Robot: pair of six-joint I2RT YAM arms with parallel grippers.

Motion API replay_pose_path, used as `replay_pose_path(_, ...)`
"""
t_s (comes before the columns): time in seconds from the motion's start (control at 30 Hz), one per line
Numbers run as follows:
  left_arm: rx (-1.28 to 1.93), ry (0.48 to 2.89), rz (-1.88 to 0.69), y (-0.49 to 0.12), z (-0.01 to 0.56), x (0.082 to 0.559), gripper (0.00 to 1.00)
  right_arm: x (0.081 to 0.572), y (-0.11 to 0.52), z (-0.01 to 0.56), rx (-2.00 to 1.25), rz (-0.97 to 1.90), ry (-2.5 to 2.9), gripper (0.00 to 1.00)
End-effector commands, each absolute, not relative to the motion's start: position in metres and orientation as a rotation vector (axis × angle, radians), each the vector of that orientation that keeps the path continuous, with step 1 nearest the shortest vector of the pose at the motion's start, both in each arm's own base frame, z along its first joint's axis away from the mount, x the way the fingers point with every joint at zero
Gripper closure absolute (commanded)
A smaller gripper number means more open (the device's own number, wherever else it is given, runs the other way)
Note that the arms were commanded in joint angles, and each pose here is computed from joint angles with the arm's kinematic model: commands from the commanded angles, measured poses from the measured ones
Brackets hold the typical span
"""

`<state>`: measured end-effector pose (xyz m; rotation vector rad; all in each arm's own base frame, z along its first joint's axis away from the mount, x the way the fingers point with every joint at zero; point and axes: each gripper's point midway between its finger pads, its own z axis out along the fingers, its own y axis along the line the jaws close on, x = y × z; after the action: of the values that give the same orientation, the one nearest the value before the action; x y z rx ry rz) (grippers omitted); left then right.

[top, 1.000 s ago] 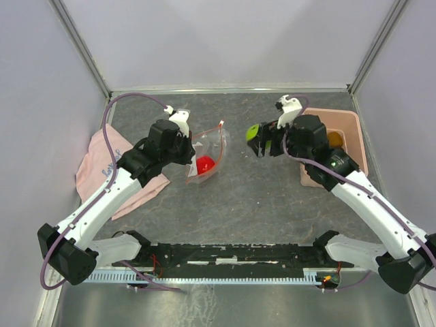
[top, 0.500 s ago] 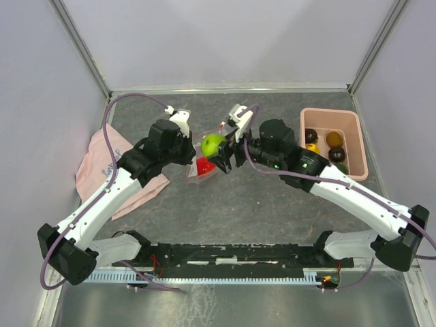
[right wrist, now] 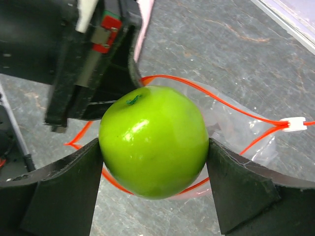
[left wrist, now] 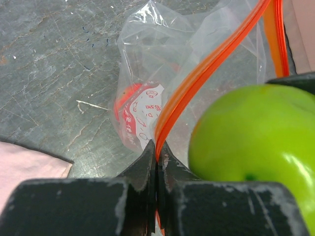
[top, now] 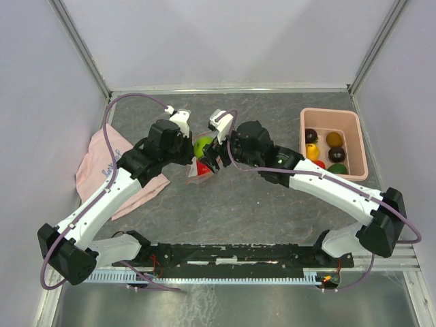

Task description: Place the food in the zip-top bag and seal the zipper

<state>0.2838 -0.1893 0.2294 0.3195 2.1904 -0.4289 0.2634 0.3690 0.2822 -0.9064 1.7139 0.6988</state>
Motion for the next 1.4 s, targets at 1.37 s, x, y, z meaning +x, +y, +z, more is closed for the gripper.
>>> replay_pose_path(1.37,0.340,2.117,-0.430,-0.188,0.247,0.289,0.97,0.305,0.233,0.316,-0.484,0.219,1.893,0.01)
